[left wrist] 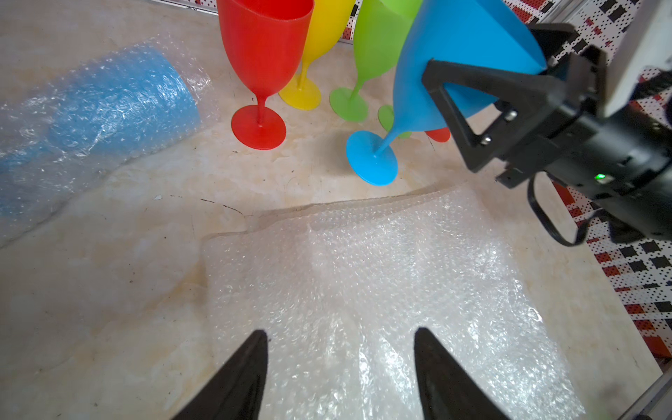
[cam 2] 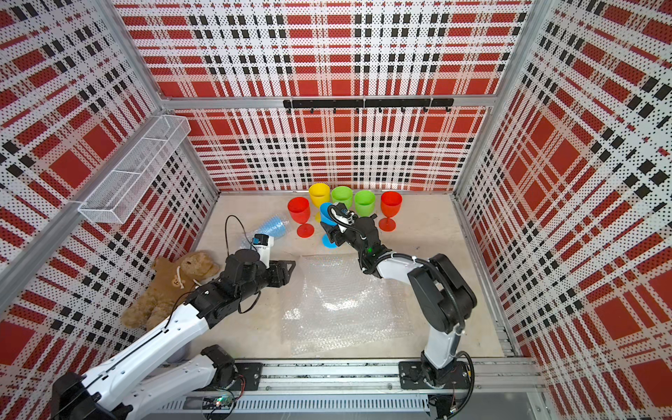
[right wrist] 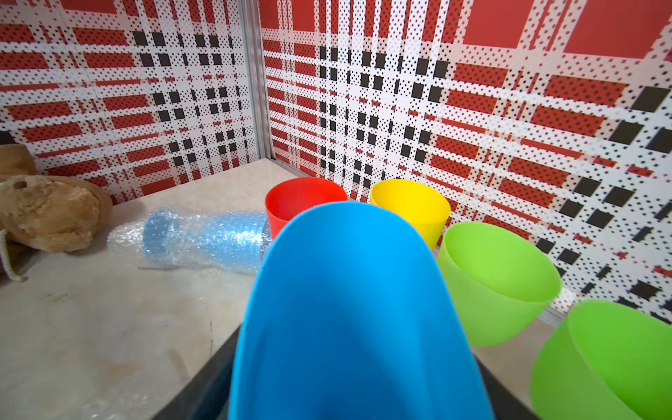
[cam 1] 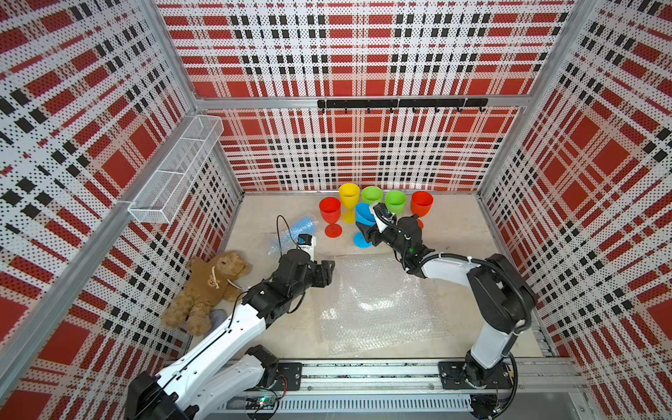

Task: Unpack wine glasses from bubble wrap
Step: Place the wine glass at the center of the board.

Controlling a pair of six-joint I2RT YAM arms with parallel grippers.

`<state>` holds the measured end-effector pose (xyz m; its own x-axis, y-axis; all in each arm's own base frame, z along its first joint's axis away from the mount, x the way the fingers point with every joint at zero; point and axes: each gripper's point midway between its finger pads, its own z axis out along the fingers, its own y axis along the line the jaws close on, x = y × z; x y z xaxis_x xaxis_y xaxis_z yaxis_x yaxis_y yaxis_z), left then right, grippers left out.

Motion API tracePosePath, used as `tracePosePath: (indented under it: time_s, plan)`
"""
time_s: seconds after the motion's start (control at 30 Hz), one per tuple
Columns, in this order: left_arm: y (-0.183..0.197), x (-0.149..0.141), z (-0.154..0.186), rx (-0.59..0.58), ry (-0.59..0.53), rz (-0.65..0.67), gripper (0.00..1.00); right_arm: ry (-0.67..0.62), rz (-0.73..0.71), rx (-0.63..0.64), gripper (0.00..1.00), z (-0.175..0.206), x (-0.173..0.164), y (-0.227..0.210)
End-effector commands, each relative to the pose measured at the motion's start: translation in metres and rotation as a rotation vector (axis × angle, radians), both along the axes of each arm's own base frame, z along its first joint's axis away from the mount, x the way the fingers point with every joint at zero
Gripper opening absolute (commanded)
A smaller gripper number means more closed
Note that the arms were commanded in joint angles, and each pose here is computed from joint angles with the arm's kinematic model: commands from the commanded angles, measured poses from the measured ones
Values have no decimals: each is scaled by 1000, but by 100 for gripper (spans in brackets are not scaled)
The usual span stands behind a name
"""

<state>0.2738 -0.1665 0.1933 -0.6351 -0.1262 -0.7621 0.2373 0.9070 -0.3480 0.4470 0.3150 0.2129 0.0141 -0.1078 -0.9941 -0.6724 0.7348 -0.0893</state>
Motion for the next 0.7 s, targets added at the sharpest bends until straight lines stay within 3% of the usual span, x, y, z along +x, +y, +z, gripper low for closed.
tracePosePath:
  time_s: [0.0,0.33,0.67]
  plan:
    - [4,3,-2,9,-4,26,66,-126,43,66,57,24,16,14]
    - [7,4,-3,17,-5,41,66,-89,31,-14,55,-21,60,39]
    - [8,6,-7,17,7,42,66,-37,42,-70,55,-56,65,44]
